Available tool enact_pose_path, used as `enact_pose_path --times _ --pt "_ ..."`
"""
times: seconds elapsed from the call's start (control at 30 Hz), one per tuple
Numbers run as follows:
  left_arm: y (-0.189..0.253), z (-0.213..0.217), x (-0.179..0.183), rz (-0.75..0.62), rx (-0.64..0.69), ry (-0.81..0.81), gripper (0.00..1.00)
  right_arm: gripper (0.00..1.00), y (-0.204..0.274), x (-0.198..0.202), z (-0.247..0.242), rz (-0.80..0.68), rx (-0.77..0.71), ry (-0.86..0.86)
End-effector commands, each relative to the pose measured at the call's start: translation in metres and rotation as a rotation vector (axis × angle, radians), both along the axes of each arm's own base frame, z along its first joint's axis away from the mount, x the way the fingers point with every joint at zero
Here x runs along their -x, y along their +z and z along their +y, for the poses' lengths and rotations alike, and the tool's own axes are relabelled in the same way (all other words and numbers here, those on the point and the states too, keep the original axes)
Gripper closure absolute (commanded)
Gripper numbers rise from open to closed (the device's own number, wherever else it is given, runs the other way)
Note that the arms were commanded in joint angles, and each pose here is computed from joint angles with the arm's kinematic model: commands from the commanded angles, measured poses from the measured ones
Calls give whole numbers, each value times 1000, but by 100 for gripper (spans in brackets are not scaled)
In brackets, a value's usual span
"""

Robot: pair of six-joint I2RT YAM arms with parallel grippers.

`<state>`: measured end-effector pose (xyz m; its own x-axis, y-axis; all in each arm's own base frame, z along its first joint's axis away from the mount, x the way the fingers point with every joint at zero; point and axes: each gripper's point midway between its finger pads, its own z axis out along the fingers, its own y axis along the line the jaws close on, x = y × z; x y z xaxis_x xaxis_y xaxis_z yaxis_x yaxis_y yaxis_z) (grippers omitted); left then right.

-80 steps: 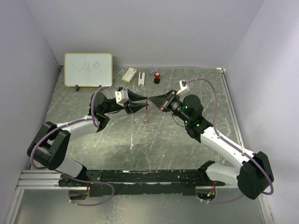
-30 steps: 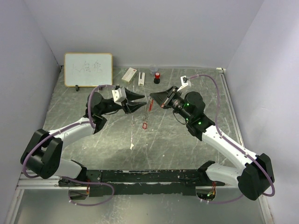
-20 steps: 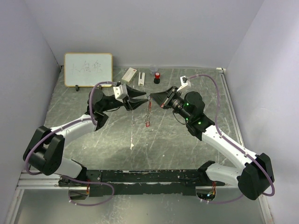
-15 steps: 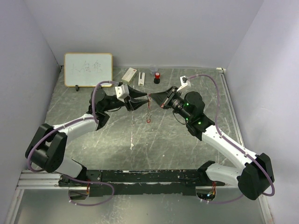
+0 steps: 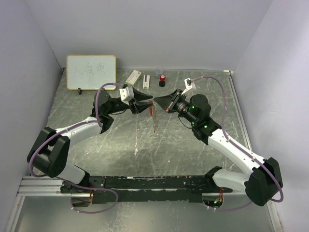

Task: Put the keys on the keyring

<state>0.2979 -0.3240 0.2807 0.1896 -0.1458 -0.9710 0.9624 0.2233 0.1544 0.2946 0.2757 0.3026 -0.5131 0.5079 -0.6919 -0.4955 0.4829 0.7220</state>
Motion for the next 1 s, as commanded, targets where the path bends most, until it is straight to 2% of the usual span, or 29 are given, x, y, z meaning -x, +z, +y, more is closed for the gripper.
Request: enact_pose_path --times 0.0,0.1,0.27,0.4,0.8,0.9,0.97 --pt "14 -6 3 -57 16 -39 55 100 25 2 3 -67 -25 21" --pt "13 -6 4 -58 17 -49 63 100 25 3 4 -68 -23 24" --pt "11 -9 8 -58 11 -82 85 100 25 3 3 -69 -20 23" --pt "12 -9 11 -68 15 -91 93 100 25 2 2 -71 -16 17" --pt "14 -9 15 -75 34 -113 92 100 28 2 -1 -77 1 1" --pt "14 -10 12 -57 30 -112 69 100 29 2 -2 -82 7 2" --pt "15 -9 13 -61 34 -113 62 100 29 2 -1 -84 8 6"
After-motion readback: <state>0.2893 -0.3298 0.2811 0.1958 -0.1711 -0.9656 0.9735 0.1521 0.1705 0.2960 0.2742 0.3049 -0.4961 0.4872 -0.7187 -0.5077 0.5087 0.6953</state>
